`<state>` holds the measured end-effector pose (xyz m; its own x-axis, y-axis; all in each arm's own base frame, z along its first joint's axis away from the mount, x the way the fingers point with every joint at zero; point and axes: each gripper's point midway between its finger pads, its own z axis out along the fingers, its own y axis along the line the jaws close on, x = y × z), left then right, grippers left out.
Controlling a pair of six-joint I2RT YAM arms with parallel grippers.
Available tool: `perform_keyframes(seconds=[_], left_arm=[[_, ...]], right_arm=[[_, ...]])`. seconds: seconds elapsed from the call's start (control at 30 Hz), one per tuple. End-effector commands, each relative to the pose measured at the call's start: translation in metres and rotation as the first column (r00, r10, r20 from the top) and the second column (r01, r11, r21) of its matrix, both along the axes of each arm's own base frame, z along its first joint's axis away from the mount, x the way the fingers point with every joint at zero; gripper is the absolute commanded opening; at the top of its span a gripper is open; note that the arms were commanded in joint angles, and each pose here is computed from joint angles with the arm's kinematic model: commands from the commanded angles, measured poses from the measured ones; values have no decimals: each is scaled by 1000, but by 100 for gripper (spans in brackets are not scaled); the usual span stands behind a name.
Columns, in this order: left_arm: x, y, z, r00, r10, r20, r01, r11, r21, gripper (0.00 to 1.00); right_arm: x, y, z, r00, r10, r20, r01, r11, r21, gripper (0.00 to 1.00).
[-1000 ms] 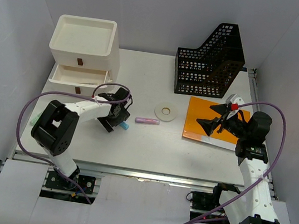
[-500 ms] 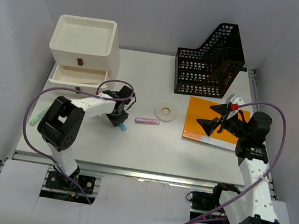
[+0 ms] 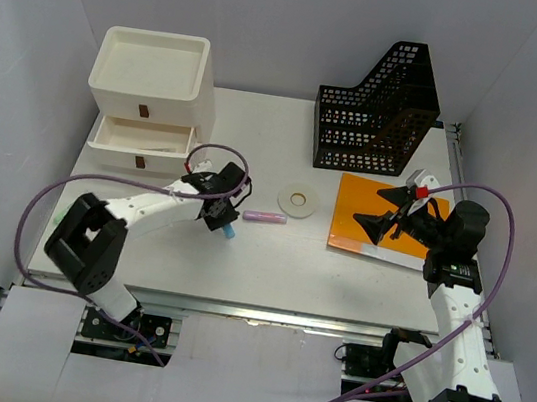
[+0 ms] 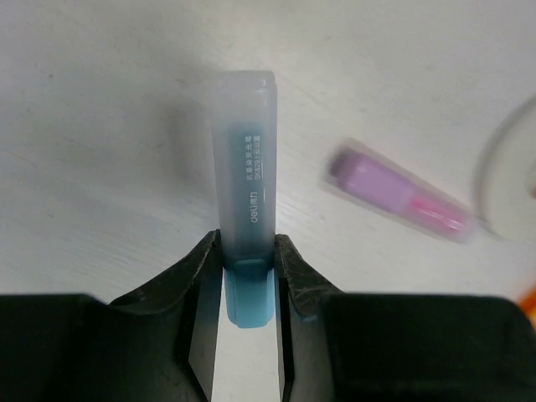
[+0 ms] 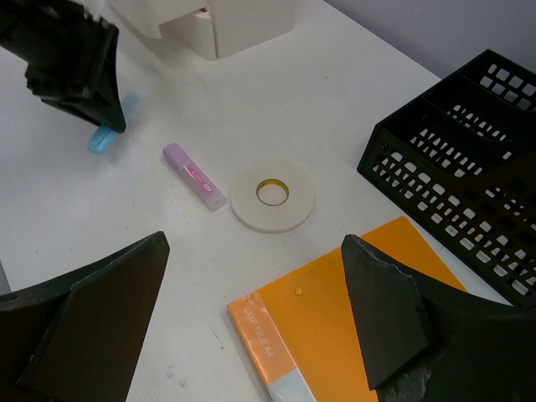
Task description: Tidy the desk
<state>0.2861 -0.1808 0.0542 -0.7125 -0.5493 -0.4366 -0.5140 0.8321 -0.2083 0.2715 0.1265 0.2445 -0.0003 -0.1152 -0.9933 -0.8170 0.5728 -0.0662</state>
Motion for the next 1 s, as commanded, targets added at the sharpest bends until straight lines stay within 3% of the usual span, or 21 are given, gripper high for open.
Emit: perform_keyframes(seconds=[0.0, 0.2, 0.37, 0.57, 0.63, 0.73, 0.87, 0.97], left_arm=[[32, -1, 121, 946, 33, 321, 10, 991, -131, 8], [63, 44, 189, 880, 204, 429, -119, 969, -216, 8], [102, 134, 187, 837, 412, 359, -311, 900, -307, 8], [131, 192, 167, 798, 536, 275, -448, 833, -324, 13], [141, 204, 162, 789, 558, 256, -472, 818, -328, 25], [148, 208, 153, 789, 570, 228, -488, 808, -331, 58], [150, 208, 160, 790, 558, 254, -466, 816, -343, 87], [150, 208, 181, 789, 526, 316, -423, 839, -342, 89]], right_arm=[[-5, 1, 5, 999, 25, 29, -25, 1000, -3, 90], [-5, 1, 4, 999, 25, 27, -25, 1000, -4, 90], [-7, 2, 5, 999, 32, 34, -31, 999, -11, 90], [-9, 3, 3, 997, 56, 43, -55, 998, -34, 90], [-10, 3, 1, 997, 67, 38, -65, 997, -40, 90], [-11, 4, -3, 996, 82, 36, -80, 995, -53, 90], [-23, 13, -19, 985, 172, 2, -170, 977, -127, 90], [-36, 41, -42, 960, 280, 6, -268, 927, -264, 90]])
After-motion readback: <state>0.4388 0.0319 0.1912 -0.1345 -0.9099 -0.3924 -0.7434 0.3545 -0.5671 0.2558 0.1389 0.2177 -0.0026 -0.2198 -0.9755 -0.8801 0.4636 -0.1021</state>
